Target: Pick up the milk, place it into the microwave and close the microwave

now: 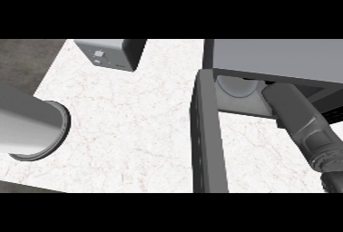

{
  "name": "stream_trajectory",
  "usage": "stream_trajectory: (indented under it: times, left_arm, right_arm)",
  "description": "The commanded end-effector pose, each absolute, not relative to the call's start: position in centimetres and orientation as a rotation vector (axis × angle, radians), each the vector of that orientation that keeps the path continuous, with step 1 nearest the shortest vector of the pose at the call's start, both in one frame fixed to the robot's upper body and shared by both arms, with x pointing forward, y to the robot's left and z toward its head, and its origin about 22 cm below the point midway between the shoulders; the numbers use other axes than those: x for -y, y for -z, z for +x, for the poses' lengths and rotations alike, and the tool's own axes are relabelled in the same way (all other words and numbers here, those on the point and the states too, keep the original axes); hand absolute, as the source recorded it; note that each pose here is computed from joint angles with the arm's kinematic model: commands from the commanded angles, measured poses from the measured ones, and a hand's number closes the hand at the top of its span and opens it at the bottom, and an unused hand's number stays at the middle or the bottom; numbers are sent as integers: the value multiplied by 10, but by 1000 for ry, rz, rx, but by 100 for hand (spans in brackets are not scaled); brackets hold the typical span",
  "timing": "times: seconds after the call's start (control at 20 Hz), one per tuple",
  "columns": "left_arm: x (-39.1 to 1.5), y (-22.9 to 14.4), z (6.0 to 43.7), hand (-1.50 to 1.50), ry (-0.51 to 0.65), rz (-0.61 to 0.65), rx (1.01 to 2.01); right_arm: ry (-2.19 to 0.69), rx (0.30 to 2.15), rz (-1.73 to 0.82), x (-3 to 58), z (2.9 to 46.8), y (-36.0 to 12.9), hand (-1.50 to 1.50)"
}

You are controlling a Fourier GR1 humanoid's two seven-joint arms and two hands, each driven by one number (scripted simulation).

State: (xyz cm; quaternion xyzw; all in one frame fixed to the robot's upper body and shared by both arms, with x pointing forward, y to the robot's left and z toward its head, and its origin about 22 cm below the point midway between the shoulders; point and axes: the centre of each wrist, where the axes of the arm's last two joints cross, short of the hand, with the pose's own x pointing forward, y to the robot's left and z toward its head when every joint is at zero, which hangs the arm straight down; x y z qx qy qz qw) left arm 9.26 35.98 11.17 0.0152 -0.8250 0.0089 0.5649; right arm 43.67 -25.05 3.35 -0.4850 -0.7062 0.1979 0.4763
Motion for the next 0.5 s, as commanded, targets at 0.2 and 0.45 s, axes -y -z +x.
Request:
stream_trajectory:
  times: [0.2, 0.45]
  left_arm:
    - [-359, -110, 101, -150, 5, 48, 1927]
    - [-355, -107, 114, -150, 78, -25, 1918]
  right_arm:
    - [-556, 1850, -1102, 233, 446, -49, -150]
    - [-615, 1912, -970, 229, 445, -46, -150]
